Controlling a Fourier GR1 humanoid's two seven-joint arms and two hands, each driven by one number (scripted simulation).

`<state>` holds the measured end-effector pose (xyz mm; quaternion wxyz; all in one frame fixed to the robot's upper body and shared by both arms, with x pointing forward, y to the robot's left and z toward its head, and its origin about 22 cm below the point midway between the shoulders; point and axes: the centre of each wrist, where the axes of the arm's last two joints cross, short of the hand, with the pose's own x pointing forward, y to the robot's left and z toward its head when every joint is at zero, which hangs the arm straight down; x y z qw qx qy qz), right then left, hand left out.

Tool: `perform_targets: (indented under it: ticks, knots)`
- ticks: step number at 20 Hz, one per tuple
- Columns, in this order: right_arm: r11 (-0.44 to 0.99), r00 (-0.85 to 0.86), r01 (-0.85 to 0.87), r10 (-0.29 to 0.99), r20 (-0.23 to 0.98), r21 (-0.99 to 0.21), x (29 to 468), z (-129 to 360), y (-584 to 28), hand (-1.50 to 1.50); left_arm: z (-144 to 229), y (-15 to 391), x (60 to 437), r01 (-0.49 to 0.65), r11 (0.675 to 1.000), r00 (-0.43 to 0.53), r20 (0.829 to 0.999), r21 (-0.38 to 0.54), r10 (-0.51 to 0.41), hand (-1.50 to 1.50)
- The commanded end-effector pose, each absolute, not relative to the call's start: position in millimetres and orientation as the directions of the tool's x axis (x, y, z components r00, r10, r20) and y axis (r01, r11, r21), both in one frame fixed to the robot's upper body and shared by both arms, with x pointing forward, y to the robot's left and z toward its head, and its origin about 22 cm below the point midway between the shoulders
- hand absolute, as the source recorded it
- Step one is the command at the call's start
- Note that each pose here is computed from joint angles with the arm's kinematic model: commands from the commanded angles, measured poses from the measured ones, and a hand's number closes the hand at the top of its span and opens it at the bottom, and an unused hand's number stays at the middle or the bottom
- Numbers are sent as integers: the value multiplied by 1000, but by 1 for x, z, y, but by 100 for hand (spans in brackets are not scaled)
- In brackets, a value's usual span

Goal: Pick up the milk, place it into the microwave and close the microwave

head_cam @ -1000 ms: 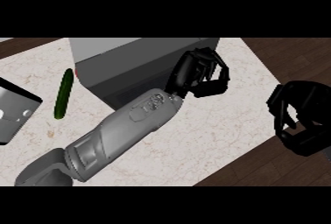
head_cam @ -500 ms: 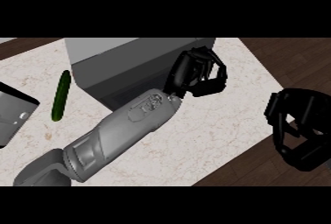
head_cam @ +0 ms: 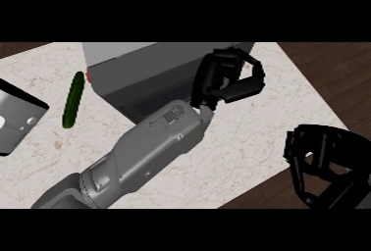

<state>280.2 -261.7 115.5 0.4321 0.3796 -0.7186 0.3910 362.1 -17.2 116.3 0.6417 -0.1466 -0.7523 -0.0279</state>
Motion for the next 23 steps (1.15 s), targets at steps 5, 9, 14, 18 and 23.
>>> perform_targets:
  ticks: [5,9,14,18,23]
  knots:
    - [369,-274,-915,-275,922,-162,258,99,-248,150,78,18,377,113,926,84,932,-360,352,150]
    - [378,-254,-916,-291,922,-134,246,92,-241,150,68,23,377,142,911,110,921,-387,374,150]
    - [379,-245,-918,-306,920,-118,232,89,-234,150,54,36,378,179,900,113,917,-398,383,150]
    - [395,-248,-912,-315,916,-111,223,87,-229,150,47,44,380,213,887,123,912,-409,391,150]
    - [396,-259,-911,-329,908,-116,209,88,-218,150,36,46,377,249,873,140,908,-419,395,150]
